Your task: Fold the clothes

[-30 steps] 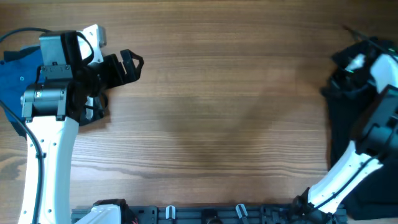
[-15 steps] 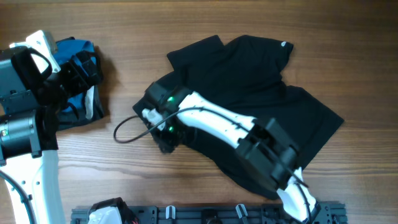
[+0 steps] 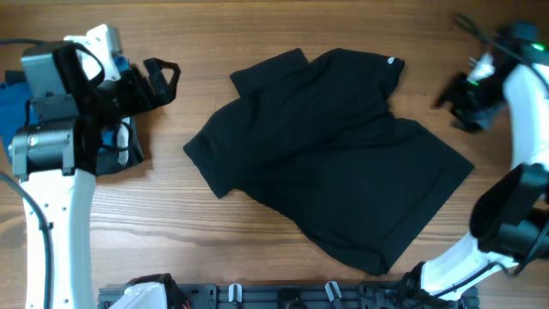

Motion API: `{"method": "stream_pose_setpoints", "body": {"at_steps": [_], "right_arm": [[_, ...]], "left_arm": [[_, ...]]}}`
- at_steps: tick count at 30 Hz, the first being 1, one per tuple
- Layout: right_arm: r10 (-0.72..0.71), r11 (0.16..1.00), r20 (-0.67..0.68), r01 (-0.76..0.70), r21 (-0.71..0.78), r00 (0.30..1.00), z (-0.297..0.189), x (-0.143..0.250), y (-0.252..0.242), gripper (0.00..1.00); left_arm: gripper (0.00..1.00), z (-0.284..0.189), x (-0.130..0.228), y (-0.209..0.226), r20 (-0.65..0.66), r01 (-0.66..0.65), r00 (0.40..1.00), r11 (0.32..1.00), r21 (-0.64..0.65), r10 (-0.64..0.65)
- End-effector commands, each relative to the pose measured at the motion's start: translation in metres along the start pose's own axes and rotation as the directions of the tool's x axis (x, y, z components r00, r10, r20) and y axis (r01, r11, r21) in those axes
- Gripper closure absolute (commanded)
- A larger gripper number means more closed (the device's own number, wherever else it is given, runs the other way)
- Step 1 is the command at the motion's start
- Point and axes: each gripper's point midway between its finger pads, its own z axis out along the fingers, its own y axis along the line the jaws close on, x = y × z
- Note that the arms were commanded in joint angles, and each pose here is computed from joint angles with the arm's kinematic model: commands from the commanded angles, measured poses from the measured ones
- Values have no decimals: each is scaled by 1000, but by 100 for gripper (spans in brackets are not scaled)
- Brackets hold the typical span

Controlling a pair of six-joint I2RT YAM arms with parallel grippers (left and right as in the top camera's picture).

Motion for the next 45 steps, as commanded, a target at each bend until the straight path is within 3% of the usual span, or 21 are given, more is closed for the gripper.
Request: {"method": "stream_pose_setpoints", "body": {"at_steps": [1,3,5,9,11,15,20,21,22,25,28,30,34,38,40,42,45], "right_arm": [[160,985,-100,-152,81,982,38,1,-59,45],[194,979,-124,-183,93,973,56,0,-81,39],[193,977,-111,-180,116,975,71,2,-91,25],[207,963,-119,-180,203,971,99,19,-113,25],[212,962,-116,-187,198,970,109,23,-115,37],[251,951,-1,-247,188,968,112,-3,-121,96],[380,905,308,-419,71,872,37,-103,-173,96],[349,933,391,-354,-61,852,-26,-141,-185,60],[318,948,391,-293,-124,864,-44,-145,-175,46],[309,937,329,-225,-268,892,-72,-133,-139,45],[200,929,272,-94,-359,941,-84,-109,-98,47],[114,938,246,-23,-346,963,-87,-90,-78,48],[19,939,204,53,-339,979,-87,-66,-44,49],[-58,935,149,106,-337,987,-78,-48,-13,49],[-94,932,142,138,-336,985,-76,-42,0,49],[-120,935,138,159,-318,983,-72,-39,8,48],[-151,949,130,181,-260,980,-65,-35,10,45]], "left_arm": [[0,21,12,-18,-77,-25,997,998,53,29],[0,33,21,-24,-118,-32,992,997,64,40],[0,43,26,-25,-145,-39,988,997,68,48],[0,48,28,-24,-157,-35,987,997,66,45],[0,48,28,-24,-157,-36,987,997,66,46],[0,48,28,-24,-156,-36,987,997,66,46],[0,50,26,-24,-149,-39,988,997,69,49],[0,59,32,-25,-179,-38,983,997,71,50],[3,69,40,-30,-207,-49,976,995,83,66],[19,111,71,-53,-289,-174,933,971,162,216],[44,159,108,-75,-343,-262,877,934,243,335],[75,200,139,-89,-369,-300,840,907,297,398],[90,255,179,-97,-371,-338,810,879,337,454],[96,300,208,-54,-432,-369,804,912,178,409],[96,311,209,-6,-470,-329,840,943,-46,270],[67,305,200,54,-465,-280,879,907,-315,109],[84,279,185,120,-459,-246,888,822,-514,-22]]}}
